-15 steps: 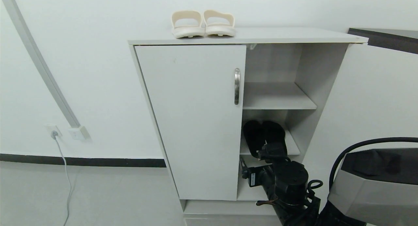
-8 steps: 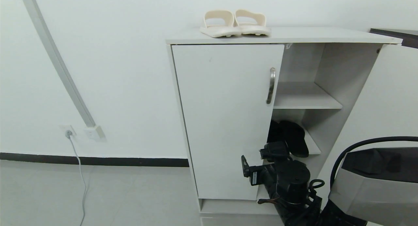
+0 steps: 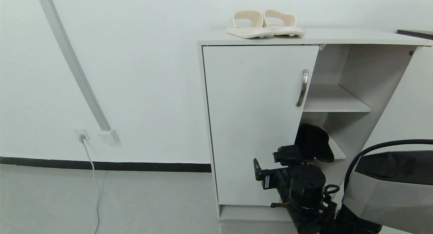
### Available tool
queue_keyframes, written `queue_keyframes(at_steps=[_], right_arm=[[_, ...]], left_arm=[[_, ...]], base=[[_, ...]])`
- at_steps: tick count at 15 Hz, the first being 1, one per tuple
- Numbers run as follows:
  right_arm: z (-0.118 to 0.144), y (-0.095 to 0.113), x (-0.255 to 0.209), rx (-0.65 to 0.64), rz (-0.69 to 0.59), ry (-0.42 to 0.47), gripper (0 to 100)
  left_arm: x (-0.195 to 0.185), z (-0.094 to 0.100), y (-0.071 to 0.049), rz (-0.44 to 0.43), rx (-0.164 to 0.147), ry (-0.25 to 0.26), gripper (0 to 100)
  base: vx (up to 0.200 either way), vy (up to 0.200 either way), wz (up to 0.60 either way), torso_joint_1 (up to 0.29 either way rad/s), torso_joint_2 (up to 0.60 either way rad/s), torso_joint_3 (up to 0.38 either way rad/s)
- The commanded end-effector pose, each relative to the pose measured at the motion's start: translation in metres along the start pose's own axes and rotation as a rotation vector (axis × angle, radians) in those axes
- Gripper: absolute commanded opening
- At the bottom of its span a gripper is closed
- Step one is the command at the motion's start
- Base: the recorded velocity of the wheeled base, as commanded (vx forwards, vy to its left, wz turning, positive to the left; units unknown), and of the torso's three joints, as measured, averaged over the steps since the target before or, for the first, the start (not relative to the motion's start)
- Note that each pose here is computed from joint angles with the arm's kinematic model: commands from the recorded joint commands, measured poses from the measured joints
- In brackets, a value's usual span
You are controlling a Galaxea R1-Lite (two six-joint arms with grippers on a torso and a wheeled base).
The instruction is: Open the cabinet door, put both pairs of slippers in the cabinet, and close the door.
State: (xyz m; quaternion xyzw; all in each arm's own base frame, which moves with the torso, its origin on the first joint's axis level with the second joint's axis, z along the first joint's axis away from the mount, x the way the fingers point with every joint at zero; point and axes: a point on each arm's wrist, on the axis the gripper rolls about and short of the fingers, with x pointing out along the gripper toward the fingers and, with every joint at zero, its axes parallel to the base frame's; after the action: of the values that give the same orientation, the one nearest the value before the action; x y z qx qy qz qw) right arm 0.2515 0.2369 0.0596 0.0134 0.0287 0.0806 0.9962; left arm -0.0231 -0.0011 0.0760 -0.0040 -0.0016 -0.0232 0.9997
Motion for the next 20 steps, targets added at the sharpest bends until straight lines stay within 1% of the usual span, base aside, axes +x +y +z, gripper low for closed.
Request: queue_keyframes(at_steps=[1, 2, 3, 5, 7, 15, 17, 20], right_arm=[[0.0034, -0.0030, 0.0014, 0.003, -0.007, -0.018, 100], [0.0054, -0.0040, 0.0015, 0.007, -0.006, -0.035, 100], [0.0061, -0.0044, 0.0005, 0.005, 0.004, -0.035, 100], [0.0088, -0.0071, -0.0048, -0.003, 0.040, 0.017, 100], [0.0099, -0.0069, -0.0048, 0.011, 0.045, -0.013, 100], [0.0080, -0.0070, -0.0045, 0.003, 0.041, -0.011, 100], [0.0080, -0.0070, -0.0045, 0.003, 0.041, -0.011, 100], [0.0078, -0.0071, -0.0047, 0.003, 0.041, -0.010, 100]], left_arm=[[0.0001, -0.0001, 0.0000, 0.000, -0.001, 0.002, 0], [0.0001, -0.0001, 0.0000, 0.000, 0.000, 0.002, 0], [0.0001, 0.0001, 0.0000, 0.000, -0.001, 0.000, 0], [0.0001, 0.0001, 0.0000, 0.000, -0.001, 0.000, 0], [0.0001, -0.0001, 0.0000, 0.000, -0.001, 0.002, 0], [0.0001, -0.0001, 0.0000, 0.000, -0.001, 0.002, 0], [0.0001, 0.0001, 0.0000, 0.000, -0.001, 0.000, 0], [0.0001, -0.0001, 0.0000, 0.002, -0.001, 0.002, 0]], base=[[0.000, 0.000, 0.00, 0.000, 0.00, 0.000], [0.000, 0.000, 0.00, 0.000, 0.00, 0.000], [0.000, 0.000, 0.00, 0.000, 0.00, 0.000], [0.000, 0.000, 0.00, 0.000, 0.00, 0.000], [0.000, 0.000, 0.00, 0.000, 0.00, 0.000], [0.000, 0.000, 0.00, 0.000, 0.00, 0.000], [0.000, 0.000, 0.00, 0.000, -0.16, -0.159], [0.000, 0.000, 0.00, 0.027, -0.26, -0.341]])
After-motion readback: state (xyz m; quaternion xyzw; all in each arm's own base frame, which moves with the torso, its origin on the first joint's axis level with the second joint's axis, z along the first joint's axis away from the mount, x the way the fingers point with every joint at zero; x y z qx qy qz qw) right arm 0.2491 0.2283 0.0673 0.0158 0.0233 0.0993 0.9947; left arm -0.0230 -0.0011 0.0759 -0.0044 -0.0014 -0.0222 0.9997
